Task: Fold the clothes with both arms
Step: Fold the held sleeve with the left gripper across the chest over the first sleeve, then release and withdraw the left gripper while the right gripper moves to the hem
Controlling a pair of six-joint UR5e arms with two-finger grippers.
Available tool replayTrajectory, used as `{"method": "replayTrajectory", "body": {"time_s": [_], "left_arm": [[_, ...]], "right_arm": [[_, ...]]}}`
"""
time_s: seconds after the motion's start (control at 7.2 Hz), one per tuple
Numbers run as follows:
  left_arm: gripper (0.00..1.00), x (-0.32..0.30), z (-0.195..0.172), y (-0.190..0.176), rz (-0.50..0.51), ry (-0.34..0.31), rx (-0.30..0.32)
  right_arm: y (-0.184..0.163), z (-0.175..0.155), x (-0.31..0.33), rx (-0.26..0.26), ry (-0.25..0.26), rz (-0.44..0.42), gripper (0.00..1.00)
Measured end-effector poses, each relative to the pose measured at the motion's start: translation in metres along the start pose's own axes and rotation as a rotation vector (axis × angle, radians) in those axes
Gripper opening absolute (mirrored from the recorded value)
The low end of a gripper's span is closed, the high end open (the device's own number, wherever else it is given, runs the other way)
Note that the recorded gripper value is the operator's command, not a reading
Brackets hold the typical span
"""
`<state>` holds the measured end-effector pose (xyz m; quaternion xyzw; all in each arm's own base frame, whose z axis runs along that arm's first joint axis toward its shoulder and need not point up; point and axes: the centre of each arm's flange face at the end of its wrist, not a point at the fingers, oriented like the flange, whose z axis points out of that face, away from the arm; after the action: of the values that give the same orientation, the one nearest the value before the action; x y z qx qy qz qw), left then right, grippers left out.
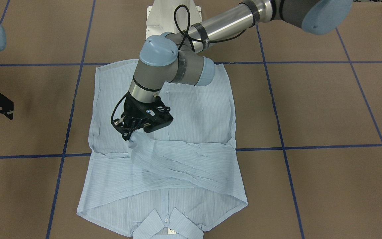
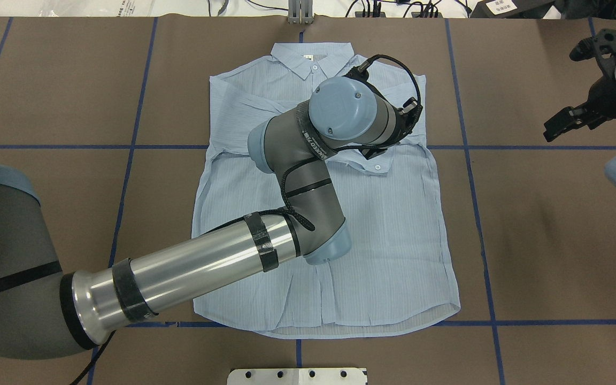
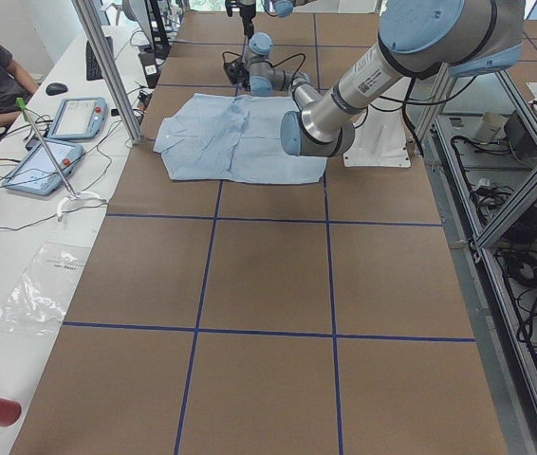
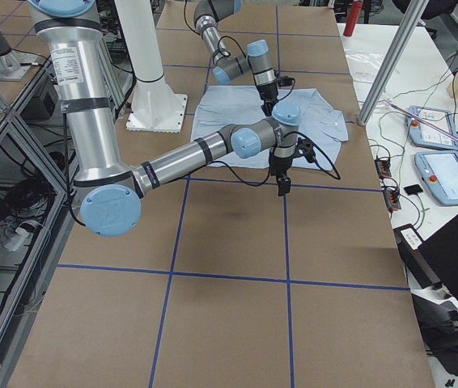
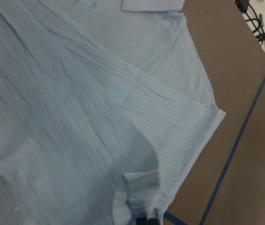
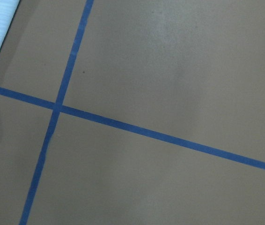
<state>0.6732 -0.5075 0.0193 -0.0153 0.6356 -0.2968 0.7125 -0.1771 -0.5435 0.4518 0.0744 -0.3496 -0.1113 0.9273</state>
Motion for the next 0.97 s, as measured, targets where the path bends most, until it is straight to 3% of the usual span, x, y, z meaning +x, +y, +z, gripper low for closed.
{"method": "replayTrajectory", "body": {"time_s": [0.42, 0.69, 0.97], "left_arm": [[1.00, -0.027, -0.017, -0.024, 0.054, -0.008, 0.006], [1.00, -0.063, -0.065, -0.050, 0.144, -0.108, 0.013], [1.00, -0.111, -0.136, -0.070, 0.243, -0.179, 0.031]], "right_arm": [[-0.007, -0.006, -0.016, 0.002, -0.051, 0.049, 1.00], [-0.001, -0.002, -0.060, 0.034, -0.132, 0.115, 1.00], [0.038, 0.020, -0.121, 0.064, -0.217, 0.188, 1.00]]}}
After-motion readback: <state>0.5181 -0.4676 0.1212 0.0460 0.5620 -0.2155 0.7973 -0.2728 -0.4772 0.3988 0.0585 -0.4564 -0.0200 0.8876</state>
